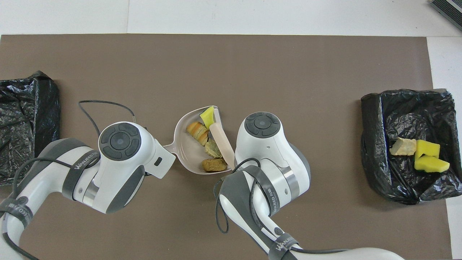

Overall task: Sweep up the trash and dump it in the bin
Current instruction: 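Sweep the remaining crusts into the dustpan with the right gripper's brush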

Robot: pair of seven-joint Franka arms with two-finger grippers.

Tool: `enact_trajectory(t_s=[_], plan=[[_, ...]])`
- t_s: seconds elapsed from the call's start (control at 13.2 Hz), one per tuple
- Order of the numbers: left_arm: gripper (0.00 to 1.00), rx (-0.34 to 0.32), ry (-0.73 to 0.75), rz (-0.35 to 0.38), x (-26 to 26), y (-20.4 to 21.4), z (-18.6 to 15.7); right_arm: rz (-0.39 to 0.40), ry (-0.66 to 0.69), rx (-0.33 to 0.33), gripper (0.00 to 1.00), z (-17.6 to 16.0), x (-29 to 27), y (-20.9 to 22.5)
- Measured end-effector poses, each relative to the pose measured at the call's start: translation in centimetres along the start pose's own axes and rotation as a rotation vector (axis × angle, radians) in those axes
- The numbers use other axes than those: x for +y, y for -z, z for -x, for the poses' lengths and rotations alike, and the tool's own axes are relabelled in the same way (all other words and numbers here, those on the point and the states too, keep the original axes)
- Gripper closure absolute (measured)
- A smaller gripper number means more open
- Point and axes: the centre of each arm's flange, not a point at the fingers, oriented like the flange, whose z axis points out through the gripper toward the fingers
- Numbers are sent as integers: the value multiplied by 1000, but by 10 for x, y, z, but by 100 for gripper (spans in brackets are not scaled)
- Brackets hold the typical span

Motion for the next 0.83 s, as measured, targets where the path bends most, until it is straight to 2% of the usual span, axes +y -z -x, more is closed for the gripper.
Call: enact_trajectory(t_s=[0.23,0.53,0.68,0.83], plan=[[68,1,-2,1,4,-3,2,-4,-8,3,73,4,-2,8],[68,52,9,-11,4,-10,10,-1,-103,-22,73,33,-4,43],[68,75,26,-14,0,-11,15,12,-146,-67,73,54,-8,56],[68,97,32,-4,-6,-13,24,41,-228,-139,73,81,-11,67]])
